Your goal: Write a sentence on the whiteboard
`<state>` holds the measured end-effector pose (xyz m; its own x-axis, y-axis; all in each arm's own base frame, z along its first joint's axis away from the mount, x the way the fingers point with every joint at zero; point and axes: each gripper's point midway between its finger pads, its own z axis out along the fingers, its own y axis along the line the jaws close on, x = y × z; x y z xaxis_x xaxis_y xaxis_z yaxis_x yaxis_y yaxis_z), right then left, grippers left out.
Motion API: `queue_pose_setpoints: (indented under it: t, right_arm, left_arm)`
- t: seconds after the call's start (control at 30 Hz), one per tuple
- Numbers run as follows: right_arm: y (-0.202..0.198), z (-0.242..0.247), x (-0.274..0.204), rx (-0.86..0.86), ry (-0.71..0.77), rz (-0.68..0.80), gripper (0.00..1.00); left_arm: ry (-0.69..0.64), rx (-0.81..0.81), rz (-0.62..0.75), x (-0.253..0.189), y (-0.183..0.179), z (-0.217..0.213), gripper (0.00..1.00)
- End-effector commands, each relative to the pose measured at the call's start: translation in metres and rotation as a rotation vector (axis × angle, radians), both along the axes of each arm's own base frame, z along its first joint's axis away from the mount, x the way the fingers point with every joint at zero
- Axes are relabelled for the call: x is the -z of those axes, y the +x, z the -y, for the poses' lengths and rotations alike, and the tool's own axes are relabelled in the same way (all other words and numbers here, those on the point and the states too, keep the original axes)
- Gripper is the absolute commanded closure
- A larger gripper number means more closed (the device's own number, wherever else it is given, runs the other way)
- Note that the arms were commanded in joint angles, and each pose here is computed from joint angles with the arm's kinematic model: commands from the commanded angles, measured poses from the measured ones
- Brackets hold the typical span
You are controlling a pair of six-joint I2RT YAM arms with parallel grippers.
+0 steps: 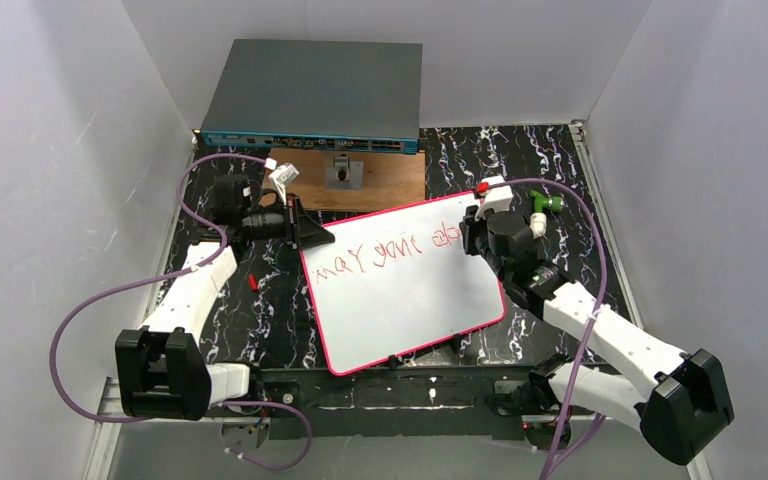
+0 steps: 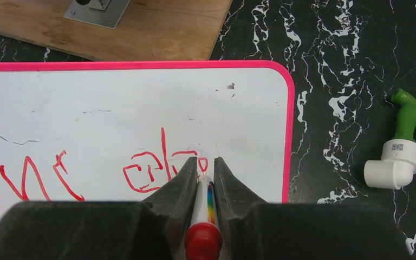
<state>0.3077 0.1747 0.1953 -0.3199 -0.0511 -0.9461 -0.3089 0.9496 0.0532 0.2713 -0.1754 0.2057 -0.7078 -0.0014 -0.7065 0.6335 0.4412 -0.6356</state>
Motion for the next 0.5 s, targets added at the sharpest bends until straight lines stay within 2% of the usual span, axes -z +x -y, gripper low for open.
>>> queue_pose_setpoints:
  t: [0.0,0.2,0.47]
  right_arm:
    - [-0.003,0.006,0.005,0.022,0.001,-0.002,0.99]
    - [-0.004,0.011,0.010,0.030,-0.025,-0.004,0.99]
    - [-0.009,0.014,-0.034,0.025,0.016,0.057,0.99]
  left_arm:
    - [0.163,-0.070,0.143,0.020,0.019,-0.016,1.00]
    - [0.163,-0.069,0.142,0.020,0.019,-0.016,1.00]
    - [0.163,-0.069,0.143,0.020,0.020,-0.016,1.00]
